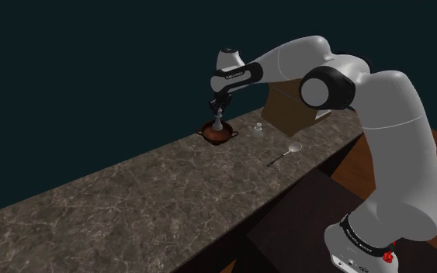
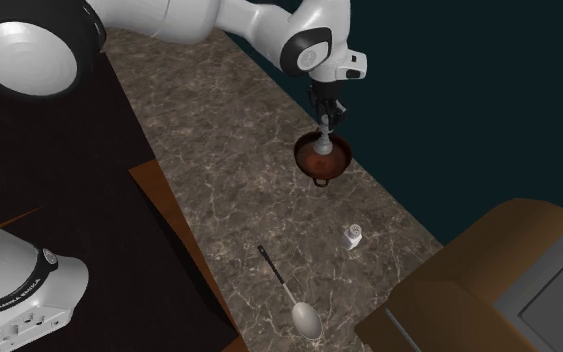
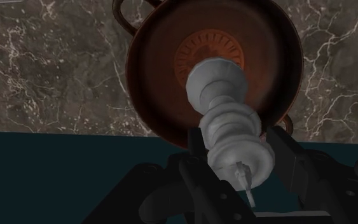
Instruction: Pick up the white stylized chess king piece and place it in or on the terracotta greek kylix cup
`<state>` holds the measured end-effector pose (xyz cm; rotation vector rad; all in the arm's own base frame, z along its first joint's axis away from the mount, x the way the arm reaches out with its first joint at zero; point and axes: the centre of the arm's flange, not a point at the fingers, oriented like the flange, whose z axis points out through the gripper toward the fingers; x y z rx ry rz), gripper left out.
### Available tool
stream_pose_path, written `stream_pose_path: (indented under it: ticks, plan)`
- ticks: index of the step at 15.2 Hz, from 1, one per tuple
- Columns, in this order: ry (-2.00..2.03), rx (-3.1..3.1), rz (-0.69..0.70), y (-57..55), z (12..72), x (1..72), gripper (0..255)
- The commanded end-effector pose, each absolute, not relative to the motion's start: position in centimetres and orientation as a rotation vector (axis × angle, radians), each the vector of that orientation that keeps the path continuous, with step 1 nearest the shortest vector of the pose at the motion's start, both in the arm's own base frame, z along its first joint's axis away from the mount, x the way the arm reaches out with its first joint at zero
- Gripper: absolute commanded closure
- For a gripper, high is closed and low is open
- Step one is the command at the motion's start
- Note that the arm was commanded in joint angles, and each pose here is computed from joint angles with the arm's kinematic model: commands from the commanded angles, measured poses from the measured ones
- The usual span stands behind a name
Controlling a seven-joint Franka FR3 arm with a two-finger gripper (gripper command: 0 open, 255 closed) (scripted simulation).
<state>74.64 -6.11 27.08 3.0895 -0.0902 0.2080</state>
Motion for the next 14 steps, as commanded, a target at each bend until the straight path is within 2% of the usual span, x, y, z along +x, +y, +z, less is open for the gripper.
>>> stream_pose_path:
  ticks: [1,10,11,14]
  plan:
    - [-0.09,3.089,0.209,-6.18,26.05,74.74,255]
    - [-0.09,3.089,0.209,-6.18,25.3,74.75,255]
    - [-0.09,3.089,0.209,-6.18,25.3,74.75,0]
    - [-0.09,3.089,0.209,-6.17,25.3,74.75,0]
